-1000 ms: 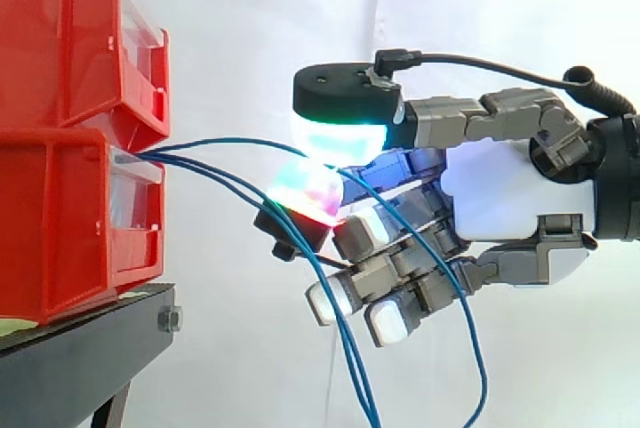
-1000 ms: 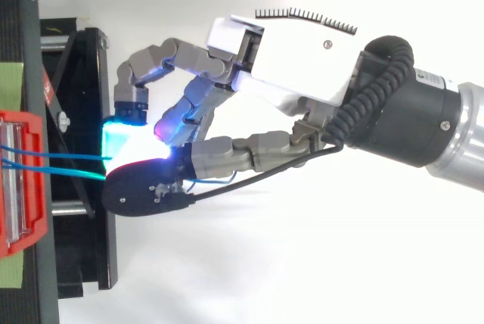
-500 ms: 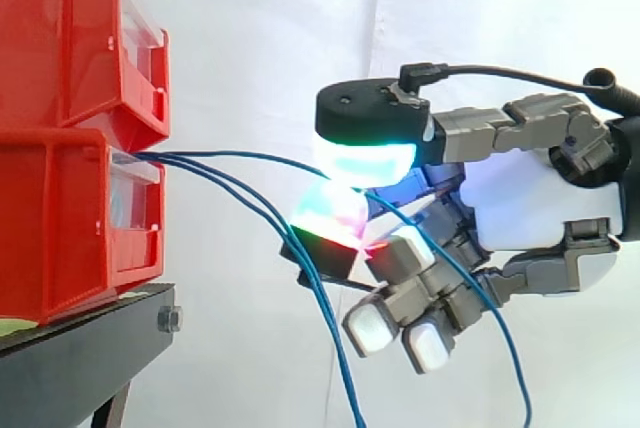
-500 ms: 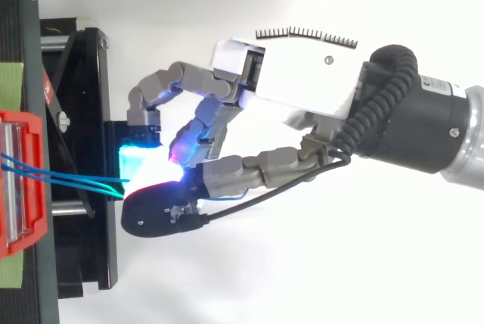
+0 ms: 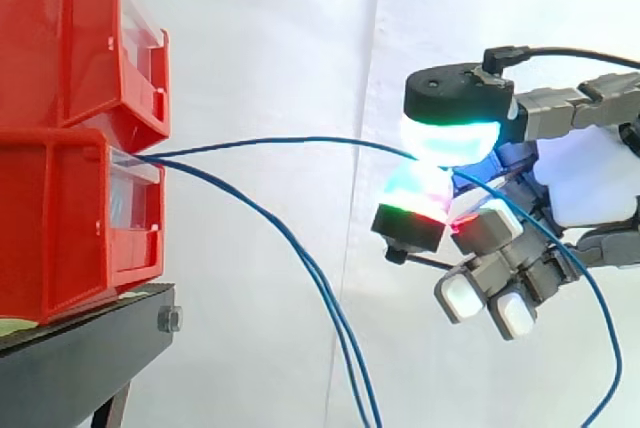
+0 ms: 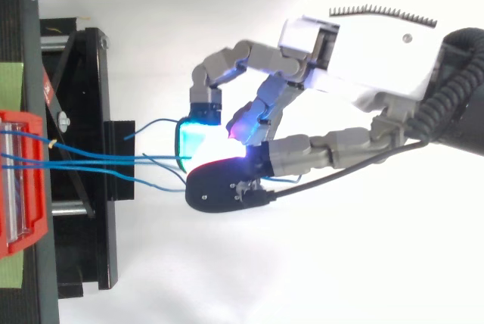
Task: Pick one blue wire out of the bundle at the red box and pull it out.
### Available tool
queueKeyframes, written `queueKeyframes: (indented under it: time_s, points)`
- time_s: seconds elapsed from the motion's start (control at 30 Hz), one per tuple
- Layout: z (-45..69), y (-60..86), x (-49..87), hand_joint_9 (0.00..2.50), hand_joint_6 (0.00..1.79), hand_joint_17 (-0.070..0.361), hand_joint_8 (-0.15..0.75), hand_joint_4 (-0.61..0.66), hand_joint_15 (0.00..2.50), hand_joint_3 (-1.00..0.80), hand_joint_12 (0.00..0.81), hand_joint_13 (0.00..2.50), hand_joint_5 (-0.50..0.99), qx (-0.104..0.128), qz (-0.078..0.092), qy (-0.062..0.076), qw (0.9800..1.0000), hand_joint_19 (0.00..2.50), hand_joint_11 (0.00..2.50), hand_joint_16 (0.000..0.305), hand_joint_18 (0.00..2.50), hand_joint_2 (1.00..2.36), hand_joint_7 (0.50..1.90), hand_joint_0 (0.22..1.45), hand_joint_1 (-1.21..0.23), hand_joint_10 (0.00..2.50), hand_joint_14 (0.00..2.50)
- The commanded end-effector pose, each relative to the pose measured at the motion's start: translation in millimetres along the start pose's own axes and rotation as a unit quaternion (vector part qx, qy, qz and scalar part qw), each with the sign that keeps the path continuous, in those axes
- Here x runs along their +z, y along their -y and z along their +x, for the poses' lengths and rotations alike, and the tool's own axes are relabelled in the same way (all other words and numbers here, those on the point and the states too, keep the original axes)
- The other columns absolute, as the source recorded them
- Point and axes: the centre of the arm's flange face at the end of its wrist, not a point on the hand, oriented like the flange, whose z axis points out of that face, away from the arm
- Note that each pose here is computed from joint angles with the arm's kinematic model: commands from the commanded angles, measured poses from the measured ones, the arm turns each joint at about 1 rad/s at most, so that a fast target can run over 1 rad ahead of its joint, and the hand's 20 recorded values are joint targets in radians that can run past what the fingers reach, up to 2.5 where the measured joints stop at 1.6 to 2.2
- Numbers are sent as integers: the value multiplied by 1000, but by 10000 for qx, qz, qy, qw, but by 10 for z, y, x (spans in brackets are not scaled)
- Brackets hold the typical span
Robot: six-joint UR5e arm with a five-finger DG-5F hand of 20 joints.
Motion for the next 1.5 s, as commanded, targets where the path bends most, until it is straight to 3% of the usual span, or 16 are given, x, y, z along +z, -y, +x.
queueKeyframes:
  time_s: [0.0, 0.33, 1.47]
  points:
    - [-25, -4, -1, 1192, 878, 158, 450, 164, 498, 28, 529, 959, -126, 34, -4, 21, 10000, 552, 954, 70, 1012, 1015, 1284, 596, -778, 17, 15]
    - [28, -9, -14, 1189, 878, 158, 447, 161, 500, 28, 533, 961, -126, -16, -9, -17, 10000, 554, 970, 70, 1010, 1015, 1283, 596, -776, 17, 14]
    - [36, -9, -17, 1194, 878, 156, 444, 172, 498, 12, 527, 951, -127, -21, -3, -17, 10000, 543, 958, 69, 992, 1014, 1280, 596, -777, 17, 15]
